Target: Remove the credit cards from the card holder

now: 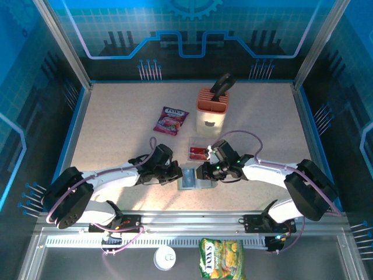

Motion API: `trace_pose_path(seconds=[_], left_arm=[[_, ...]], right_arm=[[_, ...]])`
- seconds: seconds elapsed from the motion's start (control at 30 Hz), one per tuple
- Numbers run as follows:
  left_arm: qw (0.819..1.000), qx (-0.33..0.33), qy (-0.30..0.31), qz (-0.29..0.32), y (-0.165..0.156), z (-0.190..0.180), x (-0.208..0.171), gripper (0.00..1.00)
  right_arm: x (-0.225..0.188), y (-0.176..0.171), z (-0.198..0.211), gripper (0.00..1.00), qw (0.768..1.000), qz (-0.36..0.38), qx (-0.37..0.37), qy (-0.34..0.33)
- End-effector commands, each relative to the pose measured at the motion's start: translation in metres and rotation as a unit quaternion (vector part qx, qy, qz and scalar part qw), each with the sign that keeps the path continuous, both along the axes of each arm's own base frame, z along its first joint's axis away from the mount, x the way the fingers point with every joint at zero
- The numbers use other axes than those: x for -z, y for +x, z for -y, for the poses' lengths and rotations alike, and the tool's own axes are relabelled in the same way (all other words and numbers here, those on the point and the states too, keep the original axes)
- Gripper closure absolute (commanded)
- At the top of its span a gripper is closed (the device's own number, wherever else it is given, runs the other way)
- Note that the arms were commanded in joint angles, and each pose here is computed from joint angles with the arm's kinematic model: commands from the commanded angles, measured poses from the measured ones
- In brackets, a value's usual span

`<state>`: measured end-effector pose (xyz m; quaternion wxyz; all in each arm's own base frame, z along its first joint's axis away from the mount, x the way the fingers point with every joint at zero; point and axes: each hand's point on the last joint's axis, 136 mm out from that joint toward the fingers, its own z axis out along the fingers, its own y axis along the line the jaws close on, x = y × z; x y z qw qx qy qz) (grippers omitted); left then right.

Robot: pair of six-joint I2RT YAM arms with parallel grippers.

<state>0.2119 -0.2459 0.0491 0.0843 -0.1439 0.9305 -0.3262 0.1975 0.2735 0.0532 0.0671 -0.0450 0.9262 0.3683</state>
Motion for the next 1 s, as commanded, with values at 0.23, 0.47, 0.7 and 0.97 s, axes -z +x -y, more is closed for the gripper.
trace_pose_path(seconds=[0.23, 0.47, 0.7, 0.97], left_arm=[[1.0, -0.014, -0.005, 0.006, 0.001, -0.005, 0.003, 1.0], [1.0, -0.01, -0.011, 0.011, 0.006, 0.0, -0.001, 1.0], [1.0, -0.008, -0.011, 0.009, 0.005, 0.001, 0.003, 1.0], [1.0, -0.001, -0.008, 0.007, 0.005, 0.002, 0.007, 1.0]], right_arm=[[-0.003, 0.004, -0.017, 0.73, 0.999, 0.002, -0.009, 0.032], [0.0, 0.007, -0.02, 0.73, 0.999, 0.004, -0.011, 0.036], [0.003, 0.007, -0.021, 0.73, 0.999, 0.0, -0.013, 0.036], [0.003, 0.006, -0.018, 0.73, 1.0, 0.003, -0.012, 0.029]])
